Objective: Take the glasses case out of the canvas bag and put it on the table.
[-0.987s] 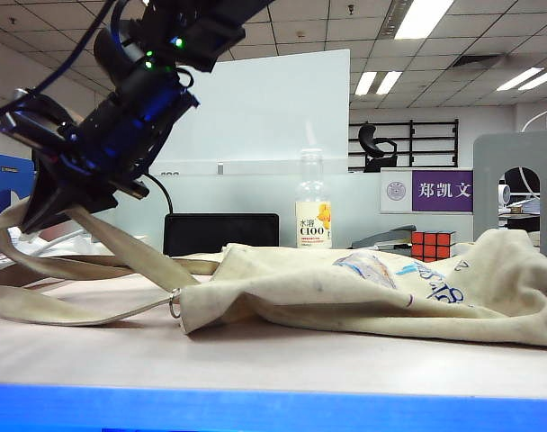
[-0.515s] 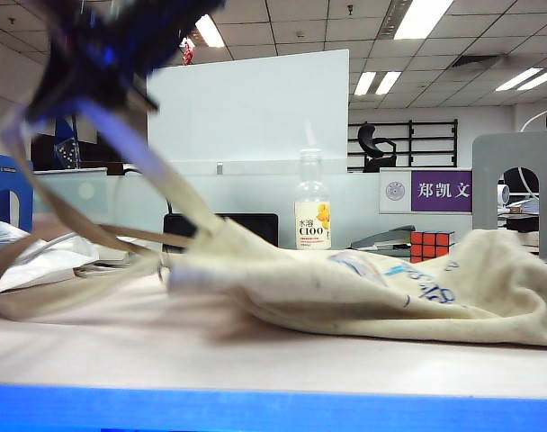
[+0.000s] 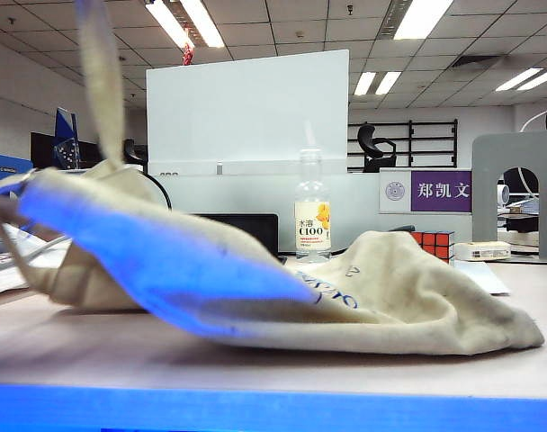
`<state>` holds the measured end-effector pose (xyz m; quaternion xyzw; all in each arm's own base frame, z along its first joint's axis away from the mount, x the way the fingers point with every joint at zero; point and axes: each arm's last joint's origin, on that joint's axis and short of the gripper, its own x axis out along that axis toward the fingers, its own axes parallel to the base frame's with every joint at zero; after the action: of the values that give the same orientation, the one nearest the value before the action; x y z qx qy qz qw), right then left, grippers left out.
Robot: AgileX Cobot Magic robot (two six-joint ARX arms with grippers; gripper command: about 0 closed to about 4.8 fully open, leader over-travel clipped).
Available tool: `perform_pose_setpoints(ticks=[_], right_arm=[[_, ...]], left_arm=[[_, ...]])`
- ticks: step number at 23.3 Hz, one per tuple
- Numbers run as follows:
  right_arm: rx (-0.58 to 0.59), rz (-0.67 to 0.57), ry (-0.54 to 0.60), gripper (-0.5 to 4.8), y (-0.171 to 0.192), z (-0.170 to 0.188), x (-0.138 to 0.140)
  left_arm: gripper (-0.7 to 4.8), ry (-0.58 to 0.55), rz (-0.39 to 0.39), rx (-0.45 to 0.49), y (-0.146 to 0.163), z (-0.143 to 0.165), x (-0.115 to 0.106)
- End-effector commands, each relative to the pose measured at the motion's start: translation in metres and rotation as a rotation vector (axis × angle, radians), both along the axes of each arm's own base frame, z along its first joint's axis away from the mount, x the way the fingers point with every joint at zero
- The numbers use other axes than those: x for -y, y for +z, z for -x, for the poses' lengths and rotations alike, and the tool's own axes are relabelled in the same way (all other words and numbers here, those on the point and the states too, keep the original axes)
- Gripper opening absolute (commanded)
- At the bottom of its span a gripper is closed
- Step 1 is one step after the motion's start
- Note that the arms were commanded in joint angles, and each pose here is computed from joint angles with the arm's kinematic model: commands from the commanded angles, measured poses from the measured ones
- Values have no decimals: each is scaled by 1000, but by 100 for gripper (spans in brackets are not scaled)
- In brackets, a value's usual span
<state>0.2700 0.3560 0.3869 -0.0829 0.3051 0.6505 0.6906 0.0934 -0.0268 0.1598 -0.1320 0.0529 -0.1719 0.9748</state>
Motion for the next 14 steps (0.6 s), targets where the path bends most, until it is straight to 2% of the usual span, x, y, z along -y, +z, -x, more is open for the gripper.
perform_pose_setpoints(ticks=[1, 5, 10, 14], right_arm=[[5, 52, -5, -5, -12, 1, -7], [-2, 123, -26, -6, -38, -5, -15], [-33, 208, -65, -6, -87, -24, -18], [-29, 239, -179, -5, -116, -54, 0]], left_arm=[[80, -7, -3, 20, 2, 0, 0], [80, -7, -3, 20, 2, 0, 0], [80, -2, -1, 27, 3, 0, 0], [80, 1, -1, 28, 4, 0, 0]])
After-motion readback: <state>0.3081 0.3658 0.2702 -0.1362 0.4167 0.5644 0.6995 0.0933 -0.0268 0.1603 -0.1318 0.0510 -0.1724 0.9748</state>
